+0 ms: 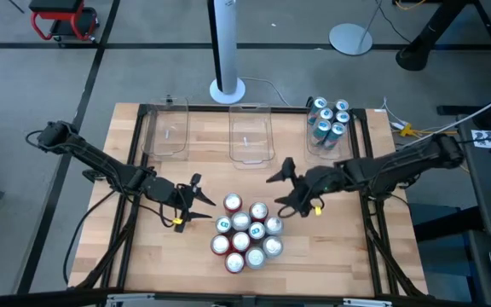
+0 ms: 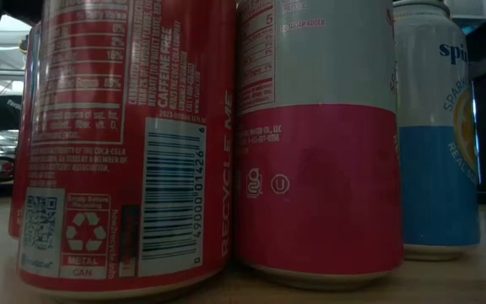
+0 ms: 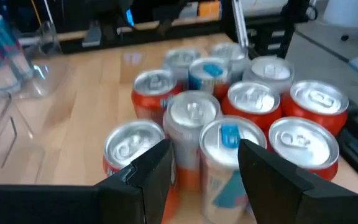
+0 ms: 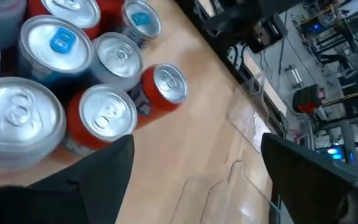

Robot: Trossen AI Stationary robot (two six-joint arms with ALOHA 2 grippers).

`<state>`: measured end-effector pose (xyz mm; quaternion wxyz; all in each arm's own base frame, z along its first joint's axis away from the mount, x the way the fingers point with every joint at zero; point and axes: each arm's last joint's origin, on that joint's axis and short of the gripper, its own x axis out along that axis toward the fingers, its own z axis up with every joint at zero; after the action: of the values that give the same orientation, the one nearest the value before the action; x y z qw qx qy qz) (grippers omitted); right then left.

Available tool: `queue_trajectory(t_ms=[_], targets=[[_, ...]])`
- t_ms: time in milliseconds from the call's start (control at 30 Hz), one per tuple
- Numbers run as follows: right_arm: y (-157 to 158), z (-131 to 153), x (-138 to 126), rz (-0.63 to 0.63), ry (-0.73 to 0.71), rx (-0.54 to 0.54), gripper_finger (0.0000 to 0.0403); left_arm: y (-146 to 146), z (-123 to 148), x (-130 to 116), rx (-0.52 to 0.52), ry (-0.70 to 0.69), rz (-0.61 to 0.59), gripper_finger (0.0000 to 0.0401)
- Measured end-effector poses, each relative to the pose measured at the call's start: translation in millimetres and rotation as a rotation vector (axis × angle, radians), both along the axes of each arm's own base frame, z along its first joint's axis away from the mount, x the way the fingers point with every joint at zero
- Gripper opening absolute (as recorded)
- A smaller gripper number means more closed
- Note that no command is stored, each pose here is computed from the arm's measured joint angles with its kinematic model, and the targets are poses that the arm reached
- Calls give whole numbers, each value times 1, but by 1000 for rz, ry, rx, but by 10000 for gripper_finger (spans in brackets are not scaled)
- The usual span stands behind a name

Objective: Sort soda cans
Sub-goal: Put the blue soda can into the top right transparent bin

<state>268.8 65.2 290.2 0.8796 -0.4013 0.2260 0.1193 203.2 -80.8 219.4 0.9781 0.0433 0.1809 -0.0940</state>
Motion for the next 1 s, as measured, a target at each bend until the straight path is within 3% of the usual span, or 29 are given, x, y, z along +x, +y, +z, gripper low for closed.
queue_trajectory(t_ms=[333, 500, 800, 1000], targets=[[44, -7, 14, 132, -109, 38, 353, -1, -2, 2, -11, 8, 1, 175], [48, -8, 23, 126, -176, 59, 353, -5, -10, 6, -12, 40, -34, 175], [50, -17, 27, 158, -149, -4, 353, -7, -12, 13, -33, 10, -30, 176], [49, -18, 27, 170, -139, -53, 353, -5, -9, 15, -65, -1, -19, 216]])
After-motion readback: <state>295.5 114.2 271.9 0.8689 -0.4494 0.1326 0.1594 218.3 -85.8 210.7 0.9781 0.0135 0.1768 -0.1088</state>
